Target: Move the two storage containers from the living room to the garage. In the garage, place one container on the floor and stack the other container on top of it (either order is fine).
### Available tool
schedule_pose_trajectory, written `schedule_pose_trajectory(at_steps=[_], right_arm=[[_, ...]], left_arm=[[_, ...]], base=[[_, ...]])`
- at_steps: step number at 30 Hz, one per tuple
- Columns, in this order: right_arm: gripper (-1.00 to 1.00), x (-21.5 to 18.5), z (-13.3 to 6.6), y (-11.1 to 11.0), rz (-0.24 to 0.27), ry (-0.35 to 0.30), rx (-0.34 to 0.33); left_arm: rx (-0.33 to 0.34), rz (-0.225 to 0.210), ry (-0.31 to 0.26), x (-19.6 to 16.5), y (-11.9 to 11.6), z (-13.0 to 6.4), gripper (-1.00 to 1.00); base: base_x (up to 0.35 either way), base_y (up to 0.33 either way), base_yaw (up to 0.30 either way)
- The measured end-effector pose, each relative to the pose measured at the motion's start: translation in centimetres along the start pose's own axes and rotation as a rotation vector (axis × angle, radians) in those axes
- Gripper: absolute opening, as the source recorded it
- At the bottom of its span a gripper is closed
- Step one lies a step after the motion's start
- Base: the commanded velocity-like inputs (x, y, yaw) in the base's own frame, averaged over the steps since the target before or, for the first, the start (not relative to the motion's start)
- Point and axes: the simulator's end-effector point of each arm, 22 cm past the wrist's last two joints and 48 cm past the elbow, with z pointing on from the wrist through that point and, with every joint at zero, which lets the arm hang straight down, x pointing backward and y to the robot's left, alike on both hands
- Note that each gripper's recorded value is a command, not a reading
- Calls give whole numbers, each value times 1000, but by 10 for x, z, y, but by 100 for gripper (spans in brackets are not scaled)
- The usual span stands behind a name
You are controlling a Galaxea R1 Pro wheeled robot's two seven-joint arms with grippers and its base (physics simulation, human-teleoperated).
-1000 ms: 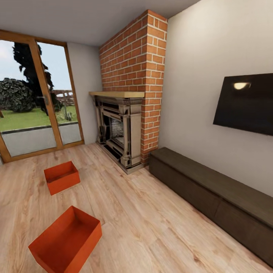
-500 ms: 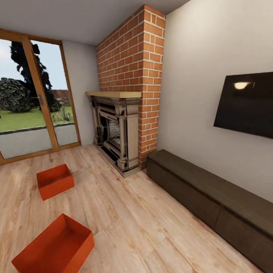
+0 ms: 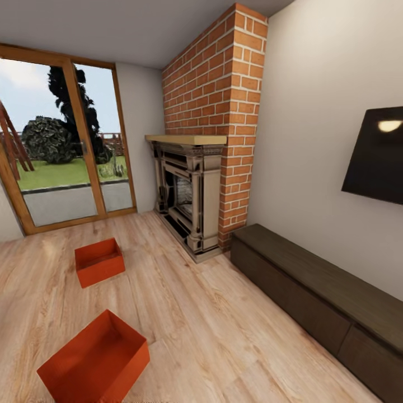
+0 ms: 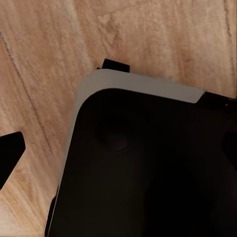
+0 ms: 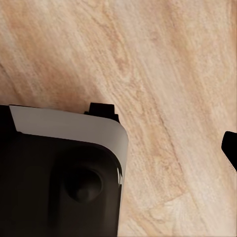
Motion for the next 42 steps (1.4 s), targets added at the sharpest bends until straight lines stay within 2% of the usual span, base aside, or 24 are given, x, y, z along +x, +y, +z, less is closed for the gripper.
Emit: schedule_pose_trajectory(at_steps=[4, 42], right_arm=[[100, 0, 0, 1, -1, 0, 0], [100, 0, 0, 1, -1, 0, 0]], left_arm=[[-3, -3, -25, -6, 1, 0, 100], [1, -5, -29, -5, -4, 0, 100]], base=[[0, 0, 270], [0, 0, 270]])
